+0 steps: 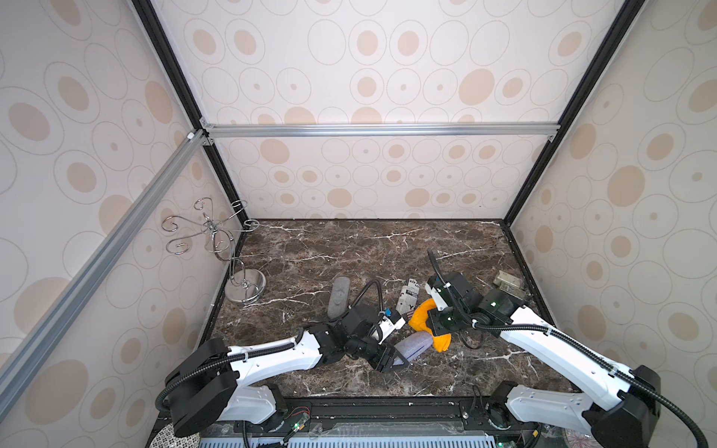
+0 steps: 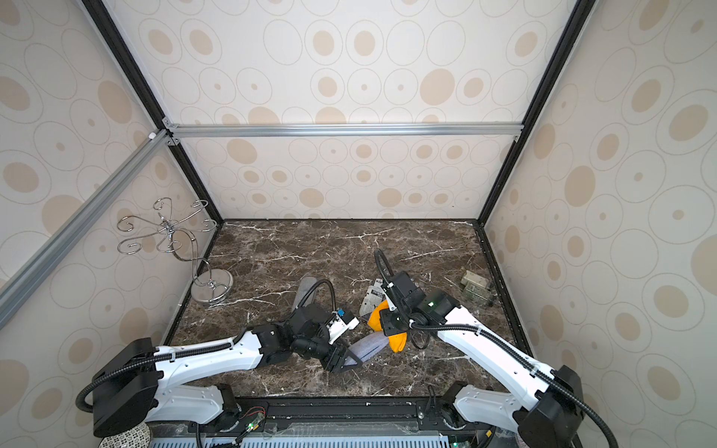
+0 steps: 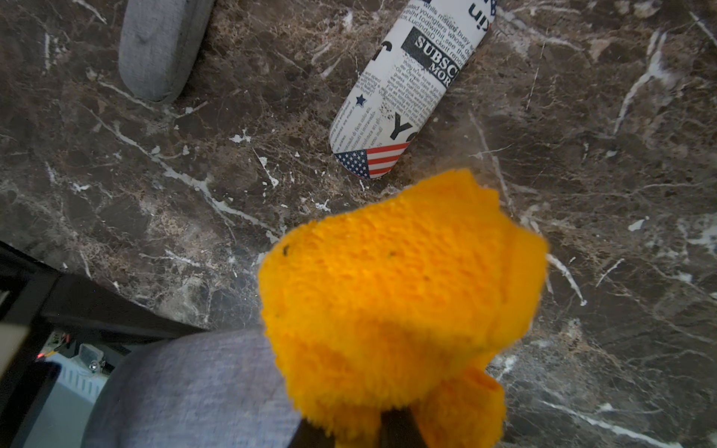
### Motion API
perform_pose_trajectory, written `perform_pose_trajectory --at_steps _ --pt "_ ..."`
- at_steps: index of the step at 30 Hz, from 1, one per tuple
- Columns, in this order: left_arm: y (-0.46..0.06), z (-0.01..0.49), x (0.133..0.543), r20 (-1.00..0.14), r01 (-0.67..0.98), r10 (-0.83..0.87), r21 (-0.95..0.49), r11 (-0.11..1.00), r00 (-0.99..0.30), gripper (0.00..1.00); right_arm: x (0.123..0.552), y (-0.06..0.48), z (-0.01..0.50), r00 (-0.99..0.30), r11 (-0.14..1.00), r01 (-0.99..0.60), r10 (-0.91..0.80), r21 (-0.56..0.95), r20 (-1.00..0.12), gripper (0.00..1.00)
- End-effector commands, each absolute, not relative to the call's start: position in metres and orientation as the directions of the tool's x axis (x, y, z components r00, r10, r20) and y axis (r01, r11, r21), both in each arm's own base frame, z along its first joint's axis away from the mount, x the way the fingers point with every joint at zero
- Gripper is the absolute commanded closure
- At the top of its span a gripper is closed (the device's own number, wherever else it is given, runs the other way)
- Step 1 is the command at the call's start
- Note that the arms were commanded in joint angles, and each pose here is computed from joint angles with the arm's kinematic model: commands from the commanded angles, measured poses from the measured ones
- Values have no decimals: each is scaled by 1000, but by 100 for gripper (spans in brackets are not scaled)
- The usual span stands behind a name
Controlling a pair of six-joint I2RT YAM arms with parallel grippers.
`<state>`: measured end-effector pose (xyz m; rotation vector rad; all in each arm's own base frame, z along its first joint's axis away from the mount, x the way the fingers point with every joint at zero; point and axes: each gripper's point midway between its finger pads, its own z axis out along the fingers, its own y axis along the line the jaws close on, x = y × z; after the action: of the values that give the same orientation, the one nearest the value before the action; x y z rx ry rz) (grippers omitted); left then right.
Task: Wipe the eyeglass case
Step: Wipe the dirt from the eyeglass case.
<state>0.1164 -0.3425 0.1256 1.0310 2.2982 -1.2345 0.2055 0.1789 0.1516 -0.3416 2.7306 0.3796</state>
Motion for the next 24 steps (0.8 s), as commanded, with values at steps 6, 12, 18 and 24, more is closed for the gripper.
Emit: perform_pose_trajectory --at_steps 6,12,18,24 --pt "-362 174 121 -816 903 411 -291 316 -407 50 204 141 164 -914 944 -198 -80 265 -398 100" --pt "-357 172 131 -821 897 524 32 442 -229 51 197 148 188 -908 902 -276 -131 331 -399 100" --pt "-356 184 135 -782 811 619 316 492 -70 51 198 163 198 -912 872 -318 -173 373 -373 100" --pt "-362 196 133 -791 808 612 352 472 -13 51 194 181 212 -892 803 -407 -247 436 -379 100"
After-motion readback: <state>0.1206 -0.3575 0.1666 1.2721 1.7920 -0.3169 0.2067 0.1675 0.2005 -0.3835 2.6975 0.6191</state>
